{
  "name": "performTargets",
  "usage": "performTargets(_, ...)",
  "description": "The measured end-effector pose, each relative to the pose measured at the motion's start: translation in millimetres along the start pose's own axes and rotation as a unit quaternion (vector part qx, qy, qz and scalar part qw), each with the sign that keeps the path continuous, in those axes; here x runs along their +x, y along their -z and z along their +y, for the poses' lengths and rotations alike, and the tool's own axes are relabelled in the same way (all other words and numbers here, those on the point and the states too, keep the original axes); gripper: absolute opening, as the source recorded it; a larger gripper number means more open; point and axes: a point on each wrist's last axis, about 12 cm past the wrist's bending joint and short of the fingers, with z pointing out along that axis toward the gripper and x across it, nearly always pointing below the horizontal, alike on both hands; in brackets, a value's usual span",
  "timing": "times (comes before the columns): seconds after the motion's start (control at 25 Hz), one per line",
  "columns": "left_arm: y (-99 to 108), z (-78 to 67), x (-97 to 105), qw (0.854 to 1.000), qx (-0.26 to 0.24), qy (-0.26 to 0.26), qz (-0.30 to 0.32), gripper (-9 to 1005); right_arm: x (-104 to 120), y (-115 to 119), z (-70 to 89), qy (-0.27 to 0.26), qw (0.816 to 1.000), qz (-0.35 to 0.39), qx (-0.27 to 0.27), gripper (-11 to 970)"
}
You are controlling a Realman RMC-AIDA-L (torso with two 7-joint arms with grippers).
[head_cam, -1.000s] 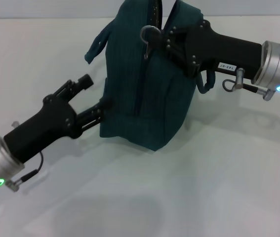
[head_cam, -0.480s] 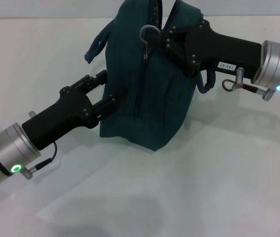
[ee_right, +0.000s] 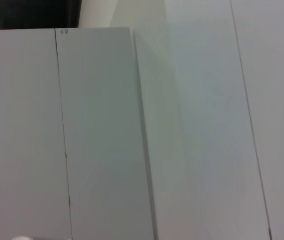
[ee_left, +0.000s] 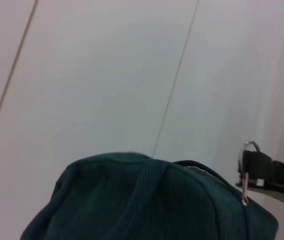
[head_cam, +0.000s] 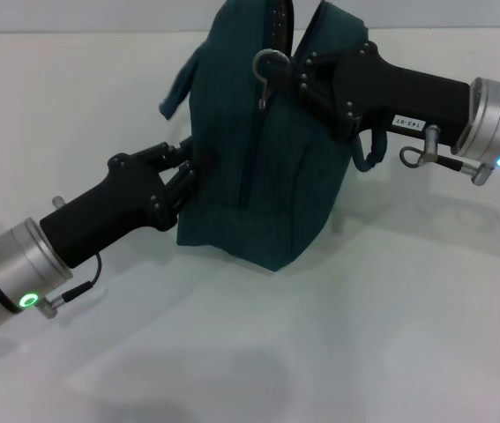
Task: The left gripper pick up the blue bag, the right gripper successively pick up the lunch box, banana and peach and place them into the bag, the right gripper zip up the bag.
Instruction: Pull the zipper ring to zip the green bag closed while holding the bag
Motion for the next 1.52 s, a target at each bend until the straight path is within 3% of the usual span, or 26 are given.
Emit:
performTargets(0.28, -1.7, -1.0, 0.2, 1.000, 0.007, -0.002, 0.004, 136, -0.2, 1.1, 0.4, -0.006, 1.000, -0.003, 0.001, 9)
performTargets(1.04, -4.2, -1.2, -0.4, 0.999, 0.028, -0.009, 0.022, 62, -10.4, 3.3, -0.9, -0.020, 0.999, -0.043, 0.005, 9)
performTargets(1.52, -3.1, -9.0, -0.4, 0.993, 0.093, 0.005, 0.066, 62, -11.6, 6.0, -11.5, -0.026, 0.998, -0.042, 0.044, 8)
